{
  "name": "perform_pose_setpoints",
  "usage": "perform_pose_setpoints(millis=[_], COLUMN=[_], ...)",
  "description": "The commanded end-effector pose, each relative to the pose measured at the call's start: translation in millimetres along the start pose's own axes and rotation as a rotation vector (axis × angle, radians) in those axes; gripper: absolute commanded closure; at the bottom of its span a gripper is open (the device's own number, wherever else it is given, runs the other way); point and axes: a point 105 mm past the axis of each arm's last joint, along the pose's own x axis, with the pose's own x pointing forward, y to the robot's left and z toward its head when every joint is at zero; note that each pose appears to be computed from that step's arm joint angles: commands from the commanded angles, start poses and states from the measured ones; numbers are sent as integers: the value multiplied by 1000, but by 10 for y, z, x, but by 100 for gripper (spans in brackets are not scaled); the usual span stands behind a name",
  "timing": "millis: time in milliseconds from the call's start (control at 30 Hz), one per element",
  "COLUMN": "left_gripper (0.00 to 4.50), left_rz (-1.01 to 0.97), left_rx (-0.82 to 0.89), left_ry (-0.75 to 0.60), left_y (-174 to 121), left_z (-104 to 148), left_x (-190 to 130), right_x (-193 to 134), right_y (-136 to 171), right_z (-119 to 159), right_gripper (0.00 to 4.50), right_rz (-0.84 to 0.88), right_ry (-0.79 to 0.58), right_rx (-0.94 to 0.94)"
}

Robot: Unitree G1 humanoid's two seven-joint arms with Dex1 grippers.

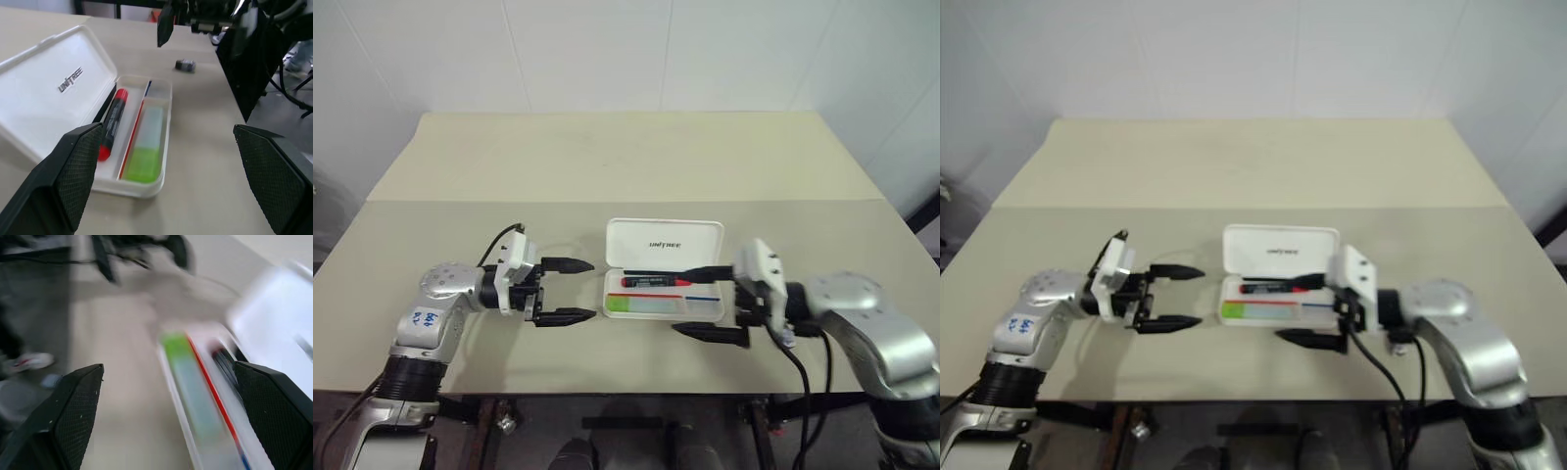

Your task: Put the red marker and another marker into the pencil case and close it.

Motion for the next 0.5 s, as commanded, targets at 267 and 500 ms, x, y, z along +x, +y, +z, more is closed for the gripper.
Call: perform_pose_setpoints(millis=[267, 500], left_gripper=[0, 0], left_rz=[-103, -142], left_rx=[29, 34], left_ry=[-56, -69], left_y=[-30, 30], left_z=[30, 20], left_x=[253, 331], right_x=[-772, -1071], right_y=[-240, -223], right_z=[-215, -496], right_gripper=[4, 4], right_rz=[-533, -839], right_ry=[74, 136], right_rx=[76, 253])
